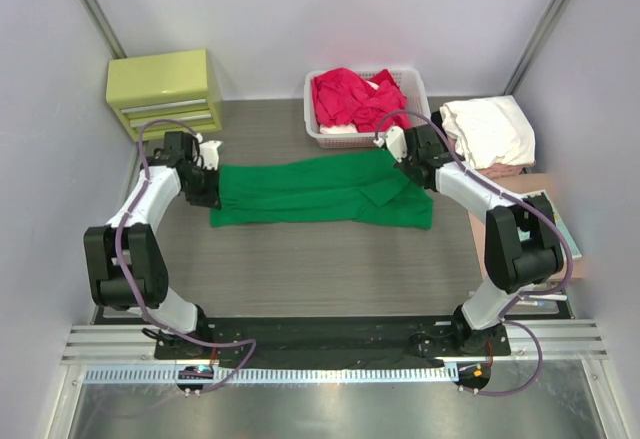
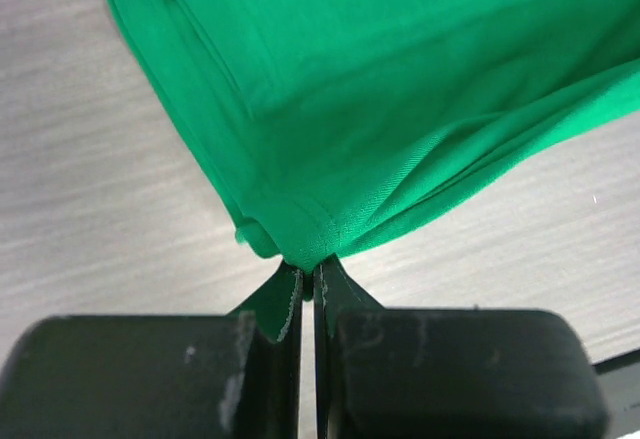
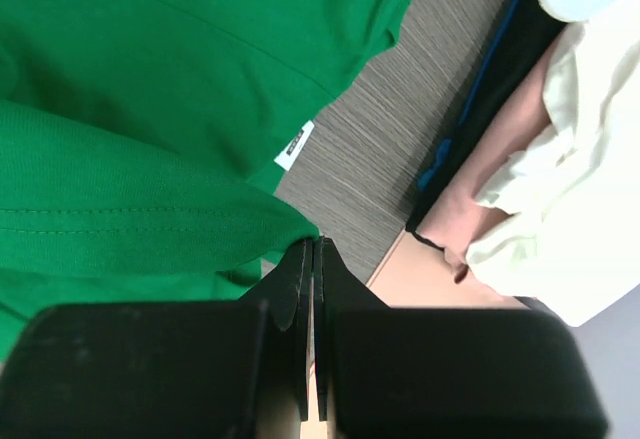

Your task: Fold and stack the t-shirts

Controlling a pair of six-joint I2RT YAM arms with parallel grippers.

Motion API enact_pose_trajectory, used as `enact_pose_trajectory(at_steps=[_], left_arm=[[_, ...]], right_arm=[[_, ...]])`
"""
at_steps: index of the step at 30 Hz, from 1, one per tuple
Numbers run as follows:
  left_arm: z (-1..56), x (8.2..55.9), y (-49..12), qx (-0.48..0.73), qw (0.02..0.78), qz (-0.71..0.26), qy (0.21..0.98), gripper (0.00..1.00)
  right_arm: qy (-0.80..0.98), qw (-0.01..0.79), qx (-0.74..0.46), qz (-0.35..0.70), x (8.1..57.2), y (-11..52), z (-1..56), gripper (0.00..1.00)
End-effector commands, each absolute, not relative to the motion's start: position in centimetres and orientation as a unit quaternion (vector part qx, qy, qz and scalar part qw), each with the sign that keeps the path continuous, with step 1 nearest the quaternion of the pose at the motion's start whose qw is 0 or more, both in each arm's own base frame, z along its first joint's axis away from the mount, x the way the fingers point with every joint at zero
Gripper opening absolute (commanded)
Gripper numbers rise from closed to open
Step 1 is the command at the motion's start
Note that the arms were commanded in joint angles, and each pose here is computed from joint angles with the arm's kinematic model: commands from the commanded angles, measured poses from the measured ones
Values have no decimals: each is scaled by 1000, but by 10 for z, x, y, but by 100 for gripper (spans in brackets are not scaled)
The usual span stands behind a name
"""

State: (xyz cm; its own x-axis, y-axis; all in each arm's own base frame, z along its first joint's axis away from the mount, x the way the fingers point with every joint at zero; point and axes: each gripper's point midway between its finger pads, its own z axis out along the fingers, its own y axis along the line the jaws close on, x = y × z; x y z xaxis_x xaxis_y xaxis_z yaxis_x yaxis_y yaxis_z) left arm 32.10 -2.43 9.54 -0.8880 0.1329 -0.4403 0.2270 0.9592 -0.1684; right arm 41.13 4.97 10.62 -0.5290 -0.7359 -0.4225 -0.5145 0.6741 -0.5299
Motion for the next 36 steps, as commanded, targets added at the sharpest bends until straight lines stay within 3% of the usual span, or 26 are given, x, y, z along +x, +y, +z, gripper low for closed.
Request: enact_pose_trajectory(at_steps=[1,15,16,17,20,23,33,36], left_arm=[[102,356,-15,88,257,-94,958,0],[75,380,-9,74,245,-95,962,0],[74,380,-9,73,243,-95,963,0],[76,382,-8,73,246,-93,962,0],[75,386,-3,69,252,-81,962,47],[78,387,7,69,264,-63,960,59],[81,387,26,68,282,-31,956,66],[97,389,22,62,311,-41,948,66]], right_arm=[[849,365,-330,-193,444,46,126,1],[856,365,-305,-200,468,39,115,1],[857,367,-301,-202,469,38,117,5],[857,364,-299,-207,470,36,115,29],[857,367,-294,-211,469,34,117,53],[857,373,-284,-213,463,28,120,59],[859,381,-270,-211,426,16,130,61],[867,391,-269,-153,407,31,142,61]])
